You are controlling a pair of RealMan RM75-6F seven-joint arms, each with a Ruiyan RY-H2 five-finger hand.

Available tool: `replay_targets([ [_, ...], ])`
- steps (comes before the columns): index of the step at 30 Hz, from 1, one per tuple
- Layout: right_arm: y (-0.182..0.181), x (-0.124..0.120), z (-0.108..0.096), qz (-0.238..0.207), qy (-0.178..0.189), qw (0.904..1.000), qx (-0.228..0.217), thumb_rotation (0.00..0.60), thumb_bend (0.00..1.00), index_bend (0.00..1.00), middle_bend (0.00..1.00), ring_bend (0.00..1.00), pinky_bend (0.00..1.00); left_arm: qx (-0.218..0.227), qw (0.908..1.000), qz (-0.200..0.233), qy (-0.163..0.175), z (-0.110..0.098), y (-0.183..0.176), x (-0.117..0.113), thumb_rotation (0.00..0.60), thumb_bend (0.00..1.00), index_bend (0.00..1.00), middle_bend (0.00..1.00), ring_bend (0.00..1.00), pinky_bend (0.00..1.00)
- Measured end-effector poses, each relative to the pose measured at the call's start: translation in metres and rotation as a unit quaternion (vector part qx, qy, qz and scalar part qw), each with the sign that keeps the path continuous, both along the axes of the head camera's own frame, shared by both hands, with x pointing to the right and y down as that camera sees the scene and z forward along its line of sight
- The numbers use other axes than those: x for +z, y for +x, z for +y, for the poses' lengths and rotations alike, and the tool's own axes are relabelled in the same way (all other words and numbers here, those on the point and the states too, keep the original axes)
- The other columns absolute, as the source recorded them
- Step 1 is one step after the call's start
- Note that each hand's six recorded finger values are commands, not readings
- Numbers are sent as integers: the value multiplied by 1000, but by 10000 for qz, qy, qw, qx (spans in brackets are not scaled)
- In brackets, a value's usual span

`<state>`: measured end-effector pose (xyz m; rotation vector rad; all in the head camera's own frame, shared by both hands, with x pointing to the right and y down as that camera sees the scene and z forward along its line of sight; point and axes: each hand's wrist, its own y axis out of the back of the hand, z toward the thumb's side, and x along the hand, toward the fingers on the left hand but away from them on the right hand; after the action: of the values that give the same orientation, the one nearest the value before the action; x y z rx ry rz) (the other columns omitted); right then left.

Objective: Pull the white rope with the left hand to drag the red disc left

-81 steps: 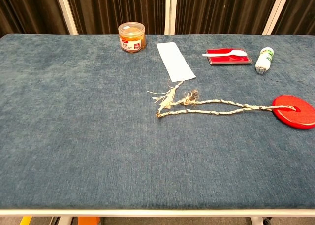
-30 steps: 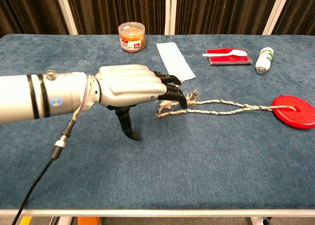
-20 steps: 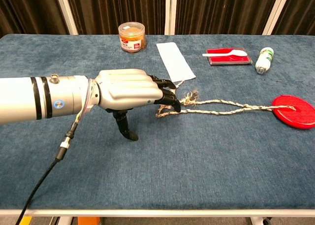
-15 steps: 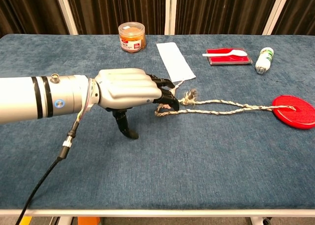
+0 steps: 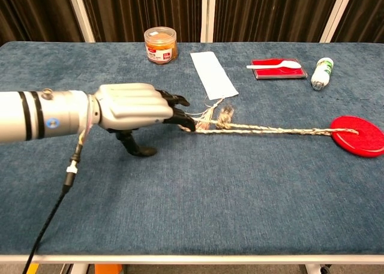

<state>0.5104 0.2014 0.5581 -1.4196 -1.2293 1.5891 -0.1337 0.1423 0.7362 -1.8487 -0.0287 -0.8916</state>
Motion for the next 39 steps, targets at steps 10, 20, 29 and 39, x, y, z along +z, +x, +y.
replay_targets([
  [10,-6,5,0,0,-68,10000,-46,600,204,0,0,0,0,-117,9989,-352,296,-10,-43,-8,600,130,252,859,530,443],
  [20,-12,8,-1,1,-131,9999,-97,600,209,0,0,0,0,-290,9962,-279,767,-15,-68,-27,600,331,623,967,739,718],
  [29,-16,8,-4,16,-137,9998,-148,600,210,0,2,0,0,-693,9896,-558,1130,-34,-118,-49,600,348,754,979,770,750],
  [39,-21,10,-5,33,-187,9996,-199,600,210,0,4,0,0,-1851,9542,-1758,1559,-75,-245,-81,600,348,764,984,783,762],
])
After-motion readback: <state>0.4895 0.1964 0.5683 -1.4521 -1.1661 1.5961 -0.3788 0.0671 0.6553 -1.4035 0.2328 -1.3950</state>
